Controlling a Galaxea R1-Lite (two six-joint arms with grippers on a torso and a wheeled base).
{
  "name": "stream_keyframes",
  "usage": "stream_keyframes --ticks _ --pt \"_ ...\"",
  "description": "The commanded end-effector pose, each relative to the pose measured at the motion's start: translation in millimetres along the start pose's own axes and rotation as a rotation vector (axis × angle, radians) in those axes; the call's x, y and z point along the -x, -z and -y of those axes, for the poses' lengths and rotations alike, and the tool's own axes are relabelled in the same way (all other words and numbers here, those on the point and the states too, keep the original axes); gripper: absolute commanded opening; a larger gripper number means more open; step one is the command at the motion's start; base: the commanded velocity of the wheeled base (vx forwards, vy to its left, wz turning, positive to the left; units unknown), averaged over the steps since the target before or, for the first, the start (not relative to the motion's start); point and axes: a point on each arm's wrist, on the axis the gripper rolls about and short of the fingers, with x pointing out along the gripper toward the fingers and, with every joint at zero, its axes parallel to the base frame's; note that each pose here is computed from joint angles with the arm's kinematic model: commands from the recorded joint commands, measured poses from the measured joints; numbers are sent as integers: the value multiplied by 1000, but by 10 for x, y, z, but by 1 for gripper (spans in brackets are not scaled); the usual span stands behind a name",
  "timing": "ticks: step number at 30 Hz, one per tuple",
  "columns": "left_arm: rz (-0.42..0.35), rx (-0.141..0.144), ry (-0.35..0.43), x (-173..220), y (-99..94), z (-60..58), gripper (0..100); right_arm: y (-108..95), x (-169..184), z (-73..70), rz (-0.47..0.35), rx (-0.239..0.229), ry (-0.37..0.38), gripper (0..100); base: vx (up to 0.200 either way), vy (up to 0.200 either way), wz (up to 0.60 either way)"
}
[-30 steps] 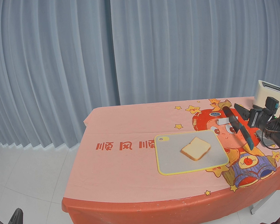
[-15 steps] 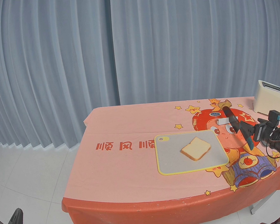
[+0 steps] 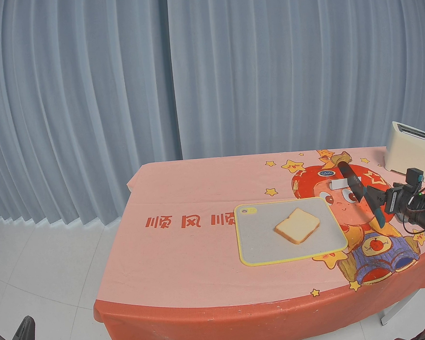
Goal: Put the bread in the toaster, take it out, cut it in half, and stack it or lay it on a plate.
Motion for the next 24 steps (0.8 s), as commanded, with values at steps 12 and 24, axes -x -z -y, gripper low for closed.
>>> stream_keyframes --ticks 12,24 --pt "-19 0 0 -14 48 0 0 174 78 -283 -63 37 -62 100 0 0 0" --pt "-19 -3 -10 -14 48 -2 0 171 118 -325 -57 37 -64 100 0 0 0"
